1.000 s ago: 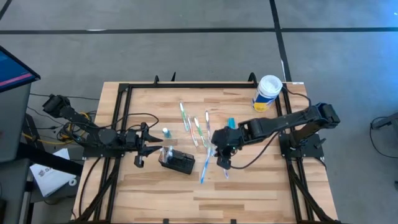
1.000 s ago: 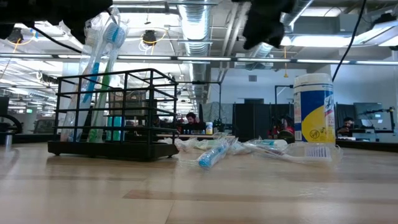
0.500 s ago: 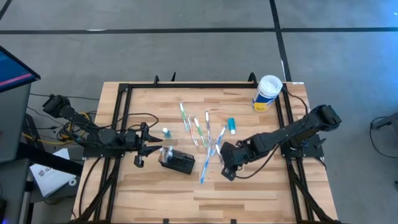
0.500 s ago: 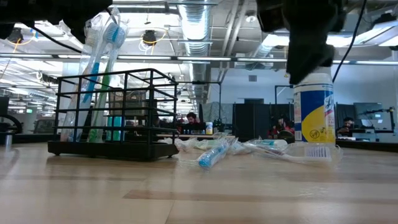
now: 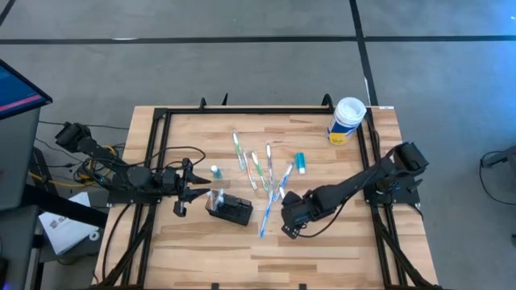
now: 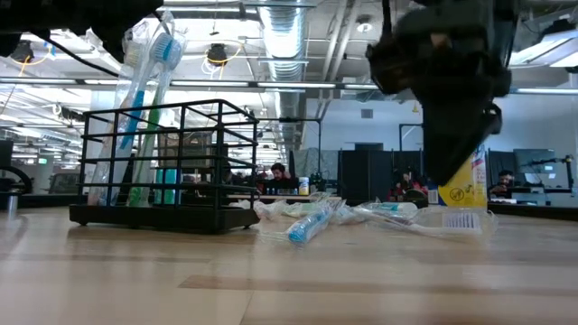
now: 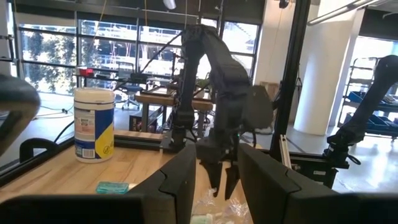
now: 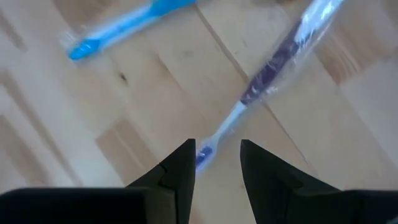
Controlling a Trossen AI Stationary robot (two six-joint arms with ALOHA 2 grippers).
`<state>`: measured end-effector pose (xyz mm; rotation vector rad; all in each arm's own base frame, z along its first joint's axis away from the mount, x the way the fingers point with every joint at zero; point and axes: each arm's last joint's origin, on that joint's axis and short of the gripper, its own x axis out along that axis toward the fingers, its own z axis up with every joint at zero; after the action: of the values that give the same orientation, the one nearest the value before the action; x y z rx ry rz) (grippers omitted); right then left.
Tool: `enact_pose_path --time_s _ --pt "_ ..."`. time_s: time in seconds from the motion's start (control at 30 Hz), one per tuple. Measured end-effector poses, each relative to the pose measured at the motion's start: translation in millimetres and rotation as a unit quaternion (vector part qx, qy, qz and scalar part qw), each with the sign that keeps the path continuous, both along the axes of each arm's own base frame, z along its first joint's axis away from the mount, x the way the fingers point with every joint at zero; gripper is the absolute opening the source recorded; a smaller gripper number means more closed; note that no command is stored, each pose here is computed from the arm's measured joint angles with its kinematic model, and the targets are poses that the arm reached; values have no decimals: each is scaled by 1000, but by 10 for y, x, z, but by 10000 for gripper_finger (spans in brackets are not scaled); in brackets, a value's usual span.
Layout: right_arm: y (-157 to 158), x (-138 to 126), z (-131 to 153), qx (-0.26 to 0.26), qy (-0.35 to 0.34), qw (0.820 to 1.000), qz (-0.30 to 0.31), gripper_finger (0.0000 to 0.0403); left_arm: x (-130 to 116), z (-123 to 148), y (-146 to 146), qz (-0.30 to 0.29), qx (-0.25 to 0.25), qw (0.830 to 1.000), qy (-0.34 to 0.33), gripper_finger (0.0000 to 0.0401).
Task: Pick & Place toothbrushing station
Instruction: Put the bottom purple toothbrush into the wire organizer
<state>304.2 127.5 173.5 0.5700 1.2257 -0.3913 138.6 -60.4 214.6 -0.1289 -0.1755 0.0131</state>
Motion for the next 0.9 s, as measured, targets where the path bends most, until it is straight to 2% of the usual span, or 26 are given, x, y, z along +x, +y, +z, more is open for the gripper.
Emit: enact_pose_path --time_s 0.3,0.6,0.67,0.9 --pt "42 -23 6 7 0 1000 -25 118 0 1 0 1 3 1000 0 113" --pt "62 -8 -163 -4 28 999 -25 118 0 2 0 1 3 1000 0 113" --pt "76 27 -134 3 10 1000 -26 118 0 1 0 1 4 1000 0 113" --pt "75 25 -135 4 9 1000 -30 118 2 -1 -1 1 4 1000 1 113"
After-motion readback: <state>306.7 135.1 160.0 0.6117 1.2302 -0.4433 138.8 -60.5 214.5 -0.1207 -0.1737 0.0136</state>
